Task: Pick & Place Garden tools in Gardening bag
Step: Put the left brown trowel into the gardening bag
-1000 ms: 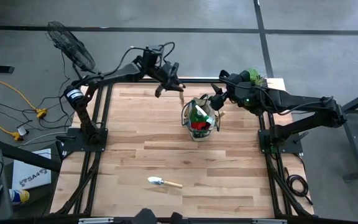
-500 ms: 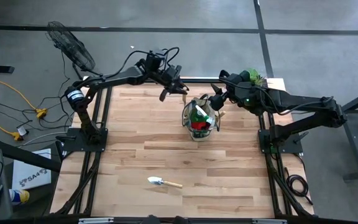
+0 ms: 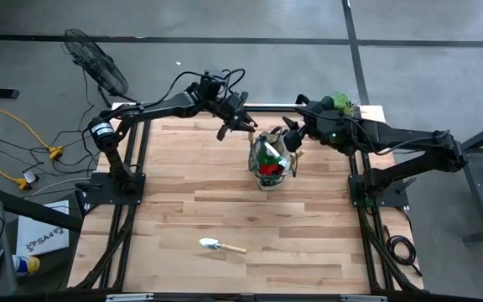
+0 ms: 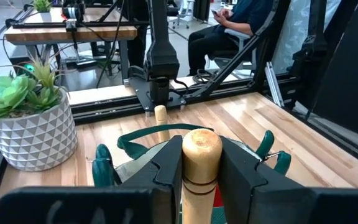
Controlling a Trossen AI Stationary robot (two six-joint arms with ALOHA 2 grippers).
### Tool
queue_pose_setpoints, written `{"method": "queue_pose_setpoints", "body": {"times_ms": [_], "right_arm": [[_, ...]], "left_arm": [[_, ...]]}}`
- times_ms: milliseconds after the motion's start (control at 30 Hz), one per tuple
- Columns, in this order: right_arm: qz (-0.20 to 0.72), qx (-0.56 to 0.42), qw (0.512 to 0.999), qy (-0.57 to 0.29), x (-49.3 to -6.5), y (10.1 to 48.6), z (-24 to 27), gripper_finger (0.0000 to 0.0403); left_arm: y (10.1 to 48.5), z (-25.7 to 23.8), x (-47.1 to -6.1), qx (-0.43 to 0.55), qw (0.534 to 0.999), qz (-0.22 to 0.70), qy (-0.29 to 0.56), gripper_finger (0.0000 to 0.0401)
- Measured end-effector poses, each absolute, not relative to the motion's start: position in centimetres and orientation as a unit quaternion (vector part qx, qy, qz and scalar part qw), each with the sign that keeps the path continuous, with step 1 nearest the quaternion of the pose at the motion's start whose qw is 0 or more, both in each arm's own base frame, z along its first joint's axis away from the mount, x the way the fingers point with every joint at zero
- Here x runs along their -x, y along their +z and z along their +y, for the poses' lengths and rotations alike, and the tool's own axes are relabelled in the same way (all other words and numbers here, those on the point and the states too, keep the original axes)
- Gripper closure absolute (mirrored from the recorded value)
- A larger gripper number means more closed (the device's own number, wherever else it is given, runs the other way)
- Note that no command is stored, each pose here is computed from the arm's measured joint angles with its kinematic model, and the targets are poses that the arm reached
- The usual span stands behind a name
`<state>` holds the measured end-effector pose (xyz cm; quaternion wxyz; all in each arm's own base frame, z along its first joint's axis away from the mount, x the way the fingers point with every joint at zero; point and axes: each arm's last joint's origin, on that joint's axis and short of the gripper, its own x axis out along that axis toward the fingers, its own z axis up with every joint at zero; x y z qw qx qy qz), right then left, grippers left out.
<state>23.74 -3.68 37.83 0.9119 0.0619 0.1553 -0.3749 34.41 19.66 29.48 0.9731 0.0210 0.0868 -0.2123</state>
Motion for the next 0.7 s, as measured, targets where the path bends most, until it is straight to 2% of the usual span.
{"method": "queue_pose_setpoints", "body": {"times_ms": [400, 700], "right_arm": [[0.168, -0.06, 0.911, -0.372, -23.6, 37.6, -3.7, 0.0198], [0.172, -0.058, 0.91, -0.373, -23.6, 37.5, -3.7, 0.0198]], "left_arm": [[30.0, 19.7, -34.4, -0.003, 0.97, 0.067, -0.235, 0.0335], [29.1, 19.7, -34.3, -0.012, 0.972, 0.105, -0.211, 0.0335]]}}
